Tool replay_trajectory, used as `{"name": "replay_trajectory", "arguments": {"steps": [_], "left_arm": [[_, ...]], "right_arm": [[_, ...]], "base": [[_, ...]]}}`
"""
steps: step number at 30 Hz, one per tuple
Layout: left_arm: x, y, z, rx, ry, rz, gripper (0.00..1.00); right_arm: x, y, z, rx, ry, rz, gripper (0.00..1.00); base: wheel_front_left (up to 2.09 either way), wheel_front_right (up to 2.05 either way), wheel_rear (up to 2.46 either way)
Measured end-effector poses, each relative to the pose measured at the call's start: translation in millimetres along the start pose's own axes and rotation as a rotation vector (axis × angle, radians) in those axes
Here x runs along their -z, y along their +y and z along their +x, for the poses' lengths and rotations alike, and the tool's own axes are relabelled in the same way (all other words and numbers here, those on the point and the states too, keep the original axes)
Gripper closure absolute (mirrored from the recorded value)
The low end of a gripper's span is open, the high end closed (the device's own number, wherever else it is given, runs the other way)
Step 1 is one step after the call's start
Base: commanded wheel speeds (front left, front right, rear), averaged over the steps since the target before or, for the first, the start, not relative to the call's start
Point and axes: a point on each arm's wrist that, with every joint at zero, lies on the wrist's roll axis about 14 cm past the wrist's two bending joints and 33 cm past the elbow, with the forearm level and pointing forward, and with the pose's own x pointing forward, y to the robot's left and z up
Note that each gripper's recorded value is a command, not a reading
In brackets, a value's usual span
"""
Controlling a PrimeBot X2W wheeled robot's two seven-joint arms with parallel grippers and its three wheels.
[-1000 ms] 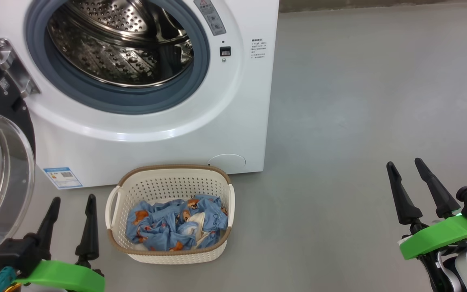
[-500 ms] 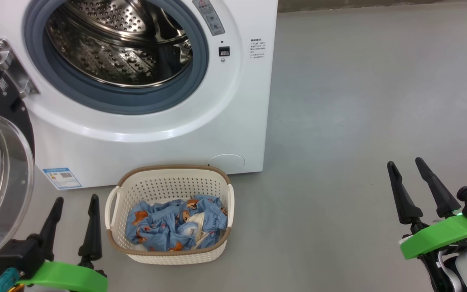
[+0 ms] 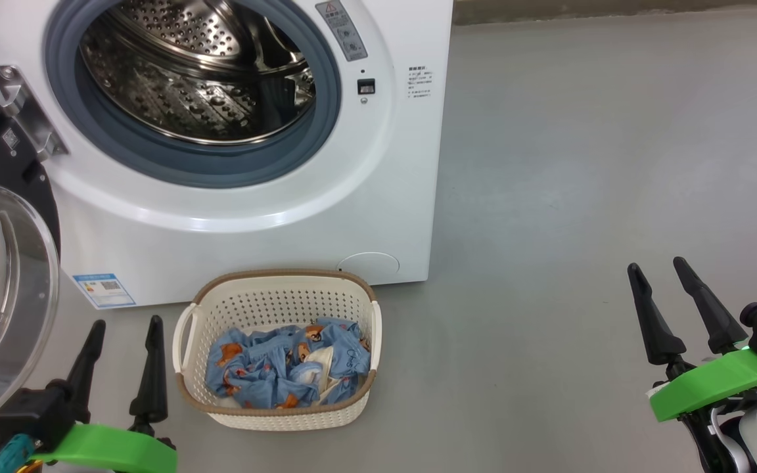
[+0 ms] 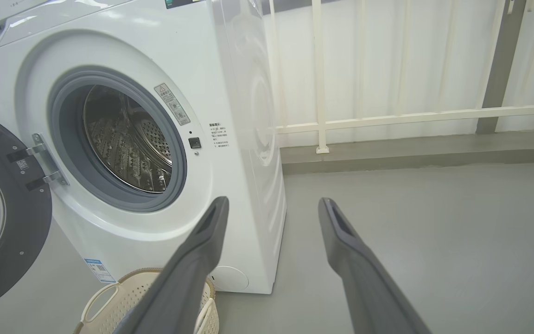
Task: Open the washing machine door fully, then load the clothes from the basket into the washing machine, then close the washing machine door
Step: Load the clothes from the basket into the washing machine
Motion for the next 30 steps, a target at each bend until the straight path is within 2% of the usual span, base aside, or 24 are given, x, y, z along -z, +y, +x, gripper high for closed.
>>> {"name": "replay_trajectory", "arguments": {"steps": [30], "left_arm": [[2.0,5.8,-1.7,-0.012,0.01,0.016,0.0]], "right_arm": [[3.0,2.1,2.6,-0.007,0.008,0.002,0.0]], "base": [[0.0,0.0,0.0]]}}
